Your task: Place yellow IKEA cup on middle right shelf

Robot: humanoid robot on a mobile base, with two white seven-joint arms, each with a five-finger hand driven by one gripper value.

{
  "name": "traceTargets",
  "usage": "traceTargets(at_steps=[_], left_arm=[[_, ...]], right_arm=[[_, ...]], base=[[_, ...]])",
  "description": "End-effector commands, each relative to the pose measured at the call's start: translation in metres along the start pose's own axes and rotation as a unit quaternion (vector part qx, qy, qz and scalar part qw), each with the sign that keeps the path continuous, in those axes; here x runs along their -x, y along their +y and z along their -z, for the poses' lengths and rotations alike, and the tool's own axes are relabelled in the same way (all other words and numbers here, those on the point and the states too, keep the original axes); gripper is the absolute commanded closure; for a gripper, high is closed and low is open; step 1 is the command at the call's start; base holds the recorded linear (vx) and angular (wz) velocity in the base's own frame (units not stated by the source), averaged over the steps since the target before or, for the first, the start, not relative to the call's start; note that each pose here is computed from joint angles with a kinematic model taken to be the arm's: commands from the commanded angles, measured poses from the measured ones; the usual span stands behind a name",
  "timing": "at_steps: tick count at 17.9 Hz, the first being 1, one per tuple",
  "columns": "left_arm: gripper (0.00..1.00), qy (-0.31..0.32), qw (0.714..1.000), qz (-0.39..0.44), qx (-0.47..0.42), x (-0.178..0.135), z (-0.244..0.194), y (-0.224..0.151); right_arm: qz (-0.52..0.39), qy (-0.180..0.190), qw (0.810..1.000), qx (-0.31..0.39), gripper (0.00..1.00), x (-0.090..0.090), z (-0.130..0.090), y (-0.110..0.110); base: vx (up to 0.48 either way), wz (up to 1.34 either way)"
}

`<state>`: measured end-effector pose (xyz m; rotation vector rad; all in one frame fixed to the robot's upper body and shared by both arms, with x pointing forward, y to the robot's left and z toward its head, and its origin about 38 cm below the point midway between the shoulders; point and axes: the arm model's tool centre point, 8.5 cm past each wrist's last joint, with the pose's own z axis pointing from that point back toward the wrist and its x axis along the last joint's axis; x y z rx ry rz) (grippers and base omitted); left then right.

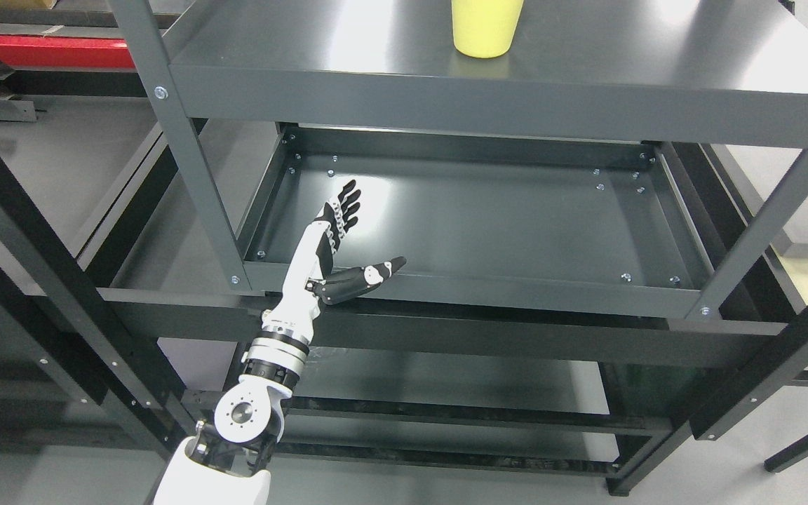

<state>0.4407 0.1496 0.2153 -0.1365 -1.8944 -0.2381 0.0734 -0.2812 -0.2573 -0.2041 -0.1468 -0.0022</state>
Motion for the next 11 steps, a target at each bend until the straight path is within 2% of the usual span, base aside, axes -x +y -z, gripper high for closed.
traceTargets(at_steps=[1, 7, 11], left_arm=[[0.02, -0.027, 1.000, 0.004, -0.015, -0.011, -0.010, 0.016], [0.01, -0.007, 0.999, -0.002, -0.031, 0.011, -0.032, 0.023], [0.01, -0.014, 0.999, -0.004, -0.032, 0.010, -0.033, 0.024]], right_arm=[[0.002, 0.008, 1.000, 0.006, 0.01, 0.009, 0.001, -0.010], [0.002, 0.007, 1.000, 0.006, 0.01, 0.009, 0.001, -0.010], [0.002, 0.008, 1.000, 0.006, 0.01, 0.009, 0.001, -0.010]], base=[[0.000, 0.00], [0.000, 0.00], [0.000, 0.00]])
